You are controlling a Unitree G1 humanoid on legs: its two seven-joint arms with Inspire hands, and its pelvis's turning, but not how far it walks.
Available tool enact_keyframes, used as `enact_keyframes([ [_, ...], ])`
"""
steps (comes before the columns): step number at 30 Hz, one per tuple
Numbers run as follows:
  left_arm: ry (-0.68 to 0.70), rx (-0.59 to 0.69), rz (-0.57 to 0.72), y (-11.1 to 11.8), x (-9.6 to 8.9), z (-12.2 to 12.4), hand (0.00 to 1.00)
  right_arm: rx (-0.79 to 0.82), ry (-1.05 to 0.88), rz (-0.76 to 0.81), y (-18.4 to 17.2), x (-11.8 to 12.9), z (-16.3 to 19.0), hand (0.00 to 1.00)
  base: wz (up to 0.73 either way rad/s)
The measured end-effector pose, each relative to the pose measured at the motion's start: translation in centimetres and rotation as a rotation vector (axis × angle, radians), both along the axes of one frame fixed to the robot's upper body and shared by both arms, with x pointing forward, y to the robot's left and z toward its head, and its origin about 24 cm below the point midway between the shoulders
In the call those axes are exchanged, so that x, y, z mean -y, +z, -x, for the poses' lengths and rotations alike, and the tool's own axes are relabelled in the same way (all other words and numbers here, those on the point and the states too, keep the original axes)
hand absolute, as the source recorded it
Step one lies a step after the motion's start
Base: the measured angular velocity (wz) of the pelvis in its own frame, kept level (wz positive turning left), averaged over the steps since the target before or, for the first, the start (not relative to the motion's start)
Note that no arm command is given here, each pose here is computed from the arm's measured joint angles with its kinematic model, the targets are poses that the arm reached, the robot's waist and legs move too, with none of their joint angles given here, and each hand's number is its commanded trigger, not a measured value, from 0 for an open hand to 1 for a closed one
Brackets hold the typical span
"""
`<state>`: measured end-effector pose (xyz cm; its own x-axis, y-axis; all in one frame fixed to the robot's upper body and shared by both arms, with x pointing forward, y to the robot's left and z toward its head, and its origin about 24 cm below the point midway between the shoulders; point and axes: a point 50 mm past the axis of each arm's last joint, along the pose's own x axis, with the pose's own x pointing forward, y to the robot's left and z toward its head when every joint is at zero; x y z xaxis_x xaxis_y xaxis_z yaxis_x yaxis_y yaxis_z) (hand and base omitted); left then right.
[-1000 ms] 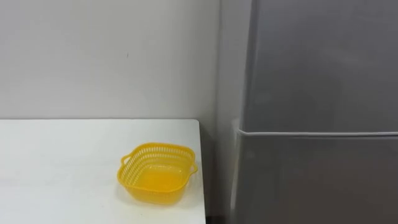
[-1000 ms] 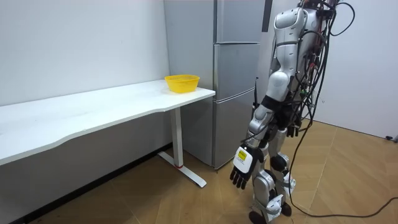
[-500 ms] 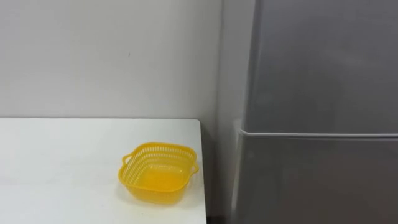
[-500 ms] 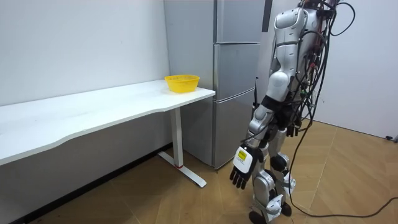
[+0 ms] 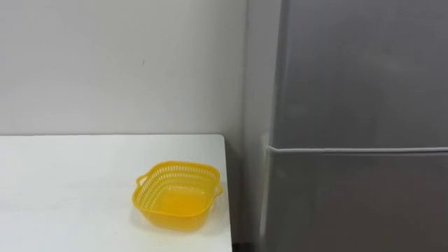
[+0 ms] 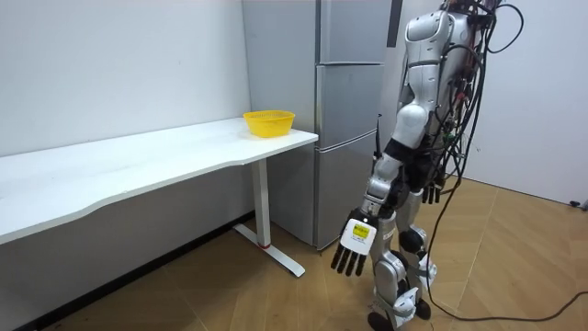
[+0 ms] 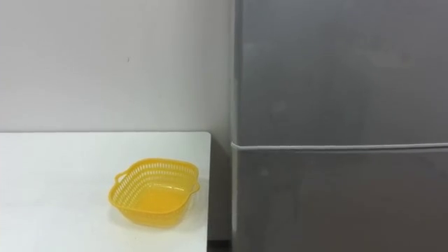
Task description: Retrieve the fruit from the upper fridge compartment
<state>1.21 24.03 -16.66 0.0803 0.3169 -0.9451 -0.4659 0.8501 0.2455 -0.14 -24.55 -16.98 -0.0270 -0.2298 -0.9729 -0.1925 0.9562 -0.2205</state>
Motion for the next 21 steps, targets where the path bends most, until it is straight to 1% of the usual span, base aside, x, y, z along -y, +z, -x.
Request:
enact_keyframes([
  [3,0.103,0.055,-0.019,0.2,-0.4,-0.8,0.0,0.013,0.003,0.003,0.0,0.0,-0.1,0.0,0.0],
  [4,0.139,0.099,-0.026,0.4,-0.7,-1.5,0.0,0.021,0.003,0.004,0.0,0.0,-0.2,0.0,0.0],
  [6,0.173,0.213,-0.065,1.3,-1.3,-3.9,0.0,0.042,-0.003,0.01,0.0,0.1,-0.5,0.0,0.0],
  [7,0.187,0.244,-0.075,1.5,-1.5,-4.6,0.0,0.047,-0.001,0.013,0.0,0.1,-0.5,0.0,-0.05],
  [8,0.203,0.309,-0.099,2.2,-1.8,-6.1,0.0,0.055,0.001,0.017,0.0,0.1,-0.7,0.0,-0.06],
  [9,0.21,0.345,-0.112,2.6,-2.0,-6.9,0.0,0.06,0.003,0.017,0.0,0.1,-0.8,0.0,-0.1],
  [11,0.216,0.481,-0.167,4.3,-2.6,-9.6,0.0,0.078,0.01,0.019,0.1,0.1,-1.1,0.0,-0.09],
  [12,0.211,0.512,-0.182,4.7,-2.7,-10.2,0.0,0.081,0.011,0.02,0.1,0.1,-1.1,0.0,-0.05],
  [14,0.204,0.628,-0.217,6.6,-3.0,-12.5,0.0,0.098,0.016,0.016,0.0,0.0,-1.2,0.0,-0.04],
  [15,0.201,0.66,-0.225,7.2,-3.0,-13.0,0.0,0.101,0.024,0.015,0.0,0.0,-1.2,0.0,-0.03],
  [17,0.187,0.784,-0.259,9.5,-3.0,-15.0,0.0,0.113,0.047,0.011,0.0,-0.2,-1.6,0.0,0.0],
  [18,0.185,0.816,-0.264,10.2,-3.0,-15.4,0.0,0.12,0.048,0.009,0.0,-0.3,-1.7,0.0,0.0],
  [20,0.159,0.945,-0.282,12.8,-2.6,-17.1,0.0,0.143,0.046,0.005,0.0,-0.3,-1.9,0.0,0.02],
  [21,0.151,0.976,-0.283,13.4,-2.4,-17.5,0.0,0.145,0.047,0.006,0.0,-0.3,-1.9,0.0,0.05],
])
